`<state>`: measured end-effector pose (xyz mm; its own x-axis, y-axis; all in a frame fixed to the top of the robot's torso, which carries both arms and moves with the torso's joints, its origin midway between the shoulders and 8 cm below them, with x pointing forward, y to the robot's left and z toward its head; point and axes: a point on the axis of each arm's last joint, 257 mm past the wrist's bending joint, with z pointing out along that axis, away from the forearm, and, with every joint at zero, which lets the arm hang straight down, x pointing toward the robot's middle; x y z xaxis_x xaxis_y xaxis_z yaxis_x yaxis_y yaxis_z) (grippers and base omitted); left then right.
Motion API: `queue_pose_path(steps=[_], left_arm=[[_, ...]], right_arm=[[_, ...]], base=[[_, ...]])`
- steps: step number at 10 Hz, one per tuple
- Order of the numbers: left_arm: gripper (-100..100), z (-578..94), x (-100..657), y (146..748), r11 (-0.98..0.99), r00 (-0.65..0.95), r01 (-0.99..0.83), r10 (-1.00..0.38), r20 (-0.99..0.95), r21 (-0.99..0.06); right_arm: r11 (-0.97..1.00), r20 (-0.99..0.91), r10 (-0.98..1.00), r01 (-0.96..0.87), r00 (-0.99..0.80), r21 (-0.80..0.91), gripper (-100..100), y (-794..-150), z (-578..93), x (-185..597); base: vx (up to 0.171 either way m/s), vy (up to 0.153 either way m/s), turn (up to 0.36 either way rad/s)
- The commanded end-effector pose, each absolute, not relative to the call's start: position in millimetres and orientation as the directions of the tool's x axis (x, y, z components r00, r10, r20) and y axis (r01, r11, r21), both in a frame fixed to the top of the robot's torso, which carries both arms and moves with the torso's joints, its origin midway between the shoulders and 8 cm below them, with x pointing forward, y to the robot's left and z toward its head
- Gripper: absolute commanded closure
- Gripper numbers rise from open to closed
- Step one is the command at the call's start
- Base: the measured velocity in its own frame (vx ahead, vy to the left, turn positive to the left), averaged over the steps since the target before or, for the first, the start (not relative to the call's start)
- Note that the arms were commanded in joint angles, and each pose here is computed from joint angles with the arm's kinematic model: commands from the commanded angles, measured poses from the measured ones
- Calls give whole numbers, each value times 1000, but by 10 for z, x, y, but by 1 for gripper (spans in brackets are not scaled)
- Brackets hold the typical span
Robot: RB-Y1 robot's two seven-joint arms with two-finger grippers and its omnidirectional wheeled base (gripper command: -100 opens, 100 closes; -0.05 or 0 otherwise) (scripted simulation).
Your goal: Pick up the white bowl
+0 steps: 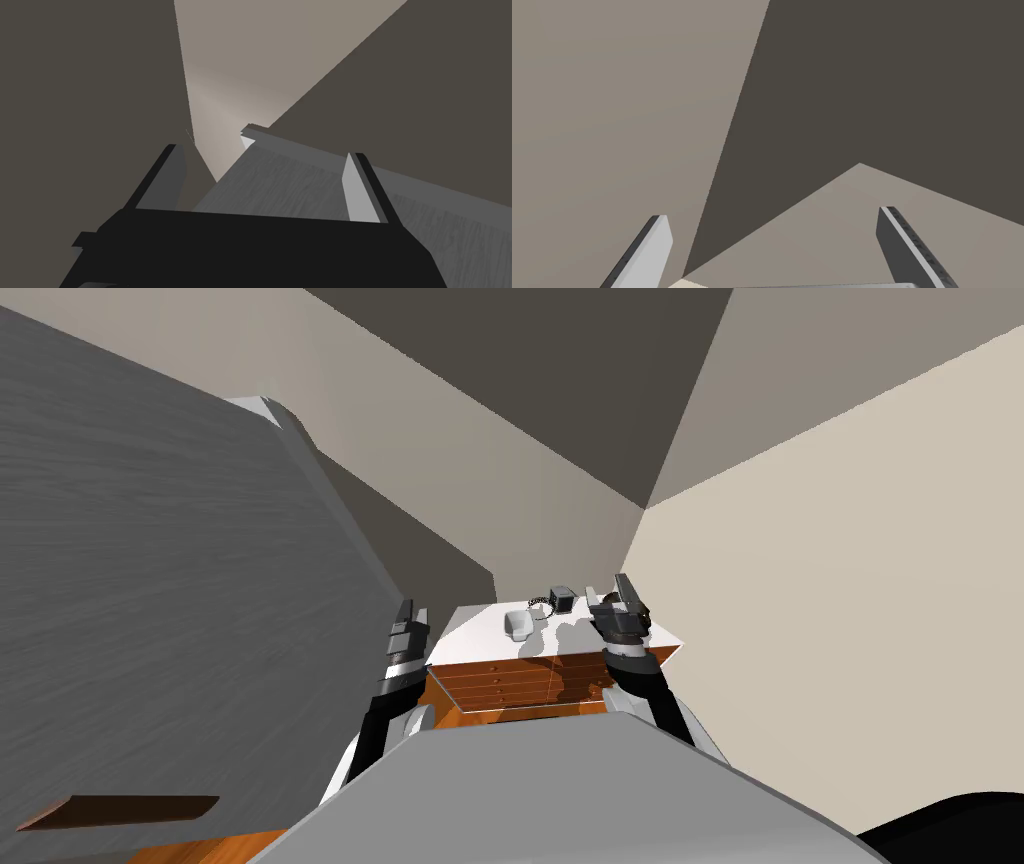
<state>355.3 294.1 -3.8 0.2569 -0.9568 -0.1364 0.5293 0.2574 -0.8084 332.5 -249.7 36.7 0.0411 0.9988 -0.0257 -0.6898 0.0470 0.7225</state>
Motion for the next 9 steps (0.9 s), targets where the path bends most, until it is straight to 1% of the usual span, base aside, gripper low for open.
queue_pose_path(steps=[1,5,8,9], left_arm=[[0,-38,3553,2941,257,257,529,-957,-136,-808],[0,-37,3553,2940,257,257,529,-957,-136,-808],[0,-37,3553,2940,257,257,529,-957,-136,-808],[0,-37,3553,2940,257,257,530,-957,-136,-808]], right_arm=[[100,-95,995,-663,43,742,-100,-2491,256,3363],[264,-286,957,-578,55,772,-100,-2549,-108,3457],[429,-464,884,-487,55,761,-100,-2692,-484,3521],[483,-520,853,-455,51,748,-100,-2768,-617,3536]], base=[[-19,24,100],[-46,41,134],[-59,68,170],[-10,72,176]])
